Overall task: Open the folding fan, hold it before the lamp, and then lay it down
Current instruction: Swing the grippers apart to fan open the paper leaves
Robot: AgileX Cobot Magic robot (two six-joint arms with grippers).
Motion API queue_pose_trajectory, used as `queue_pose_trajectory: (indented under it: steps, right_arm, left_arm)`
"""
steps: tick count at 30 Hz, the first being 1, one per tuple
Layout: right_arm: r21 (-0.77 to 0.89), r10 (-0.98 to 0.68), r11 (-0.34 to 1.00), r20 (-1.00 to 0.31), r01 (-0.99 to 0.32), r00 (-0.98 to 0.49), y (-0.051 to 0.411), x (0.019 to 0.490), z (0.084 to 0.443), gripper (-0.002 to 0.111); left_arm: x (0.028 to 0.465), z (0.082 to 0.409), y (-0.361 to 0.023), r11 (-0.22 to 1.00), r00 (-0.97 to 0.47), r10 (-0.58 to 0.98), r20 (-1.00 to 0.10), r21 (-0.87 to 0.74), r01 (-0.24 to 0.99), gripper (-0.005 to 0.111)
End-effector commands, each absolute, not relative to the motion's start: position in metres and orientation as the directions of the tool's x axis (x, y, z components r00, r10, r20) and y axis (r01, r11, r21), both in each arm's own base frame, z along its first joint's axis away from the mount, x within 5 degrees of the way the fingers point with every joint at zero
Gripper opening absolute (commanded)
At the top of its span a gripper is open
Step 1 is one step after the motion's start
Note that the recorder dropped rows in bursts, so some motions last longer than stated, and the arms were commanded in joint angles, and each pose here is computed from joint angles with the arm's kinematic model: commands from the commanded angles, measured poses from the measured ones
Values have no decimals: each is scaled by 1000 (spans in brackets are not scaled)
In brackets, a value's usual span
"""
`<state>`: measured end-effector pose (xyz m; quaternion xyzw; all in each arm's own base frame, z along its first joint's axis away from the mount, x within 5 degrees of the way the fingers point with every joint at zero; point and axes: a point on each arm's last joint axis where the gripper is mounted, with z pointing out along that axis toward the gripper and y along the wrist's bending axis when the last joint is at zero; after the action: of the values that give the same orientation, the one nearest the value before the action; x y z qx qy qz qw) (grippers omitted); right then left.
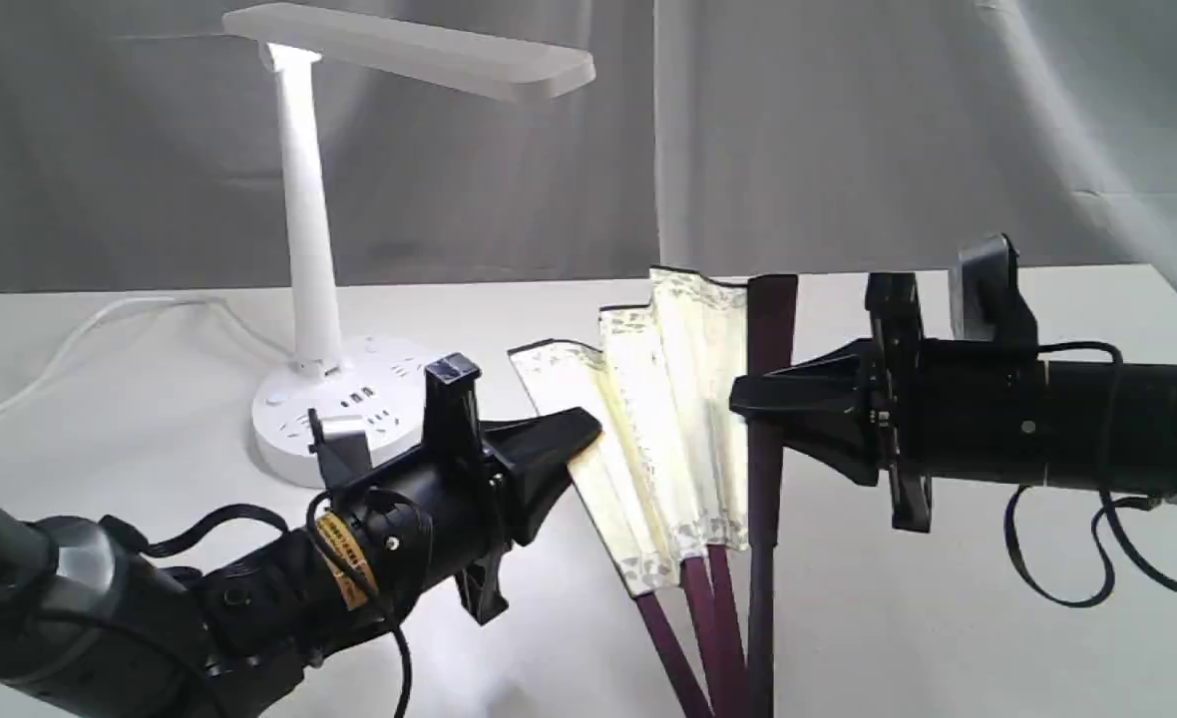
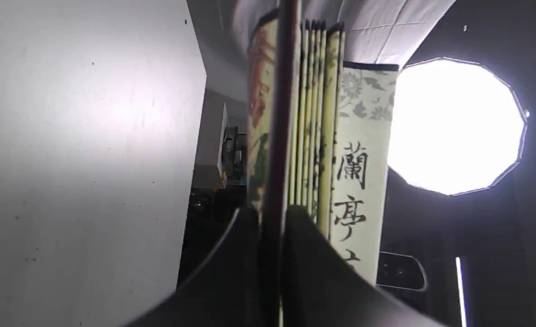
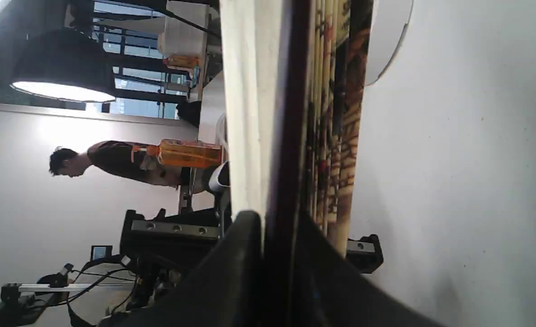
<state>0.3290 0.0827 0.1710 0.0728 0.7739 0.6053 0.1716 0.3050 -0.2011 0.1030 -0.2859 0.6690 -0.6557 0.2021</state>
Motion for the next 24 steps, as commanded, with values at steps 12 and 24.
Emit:
queue_pose_trajectory:
  steps: [12, 24]
  right_arm:
    - [938, 370, 344, -179, -44, -911, 79, 334, 163, 0]
    - [928, 426, 373, -179, -8, -887, 63, 338, 160, 0]
  left_arm:
    - [318, 130, -184, -148, -589, -790, 173, -985, -90, 0]
    - [322, 130, -176, -186, -505, -838, 208, -978, -95, 0]
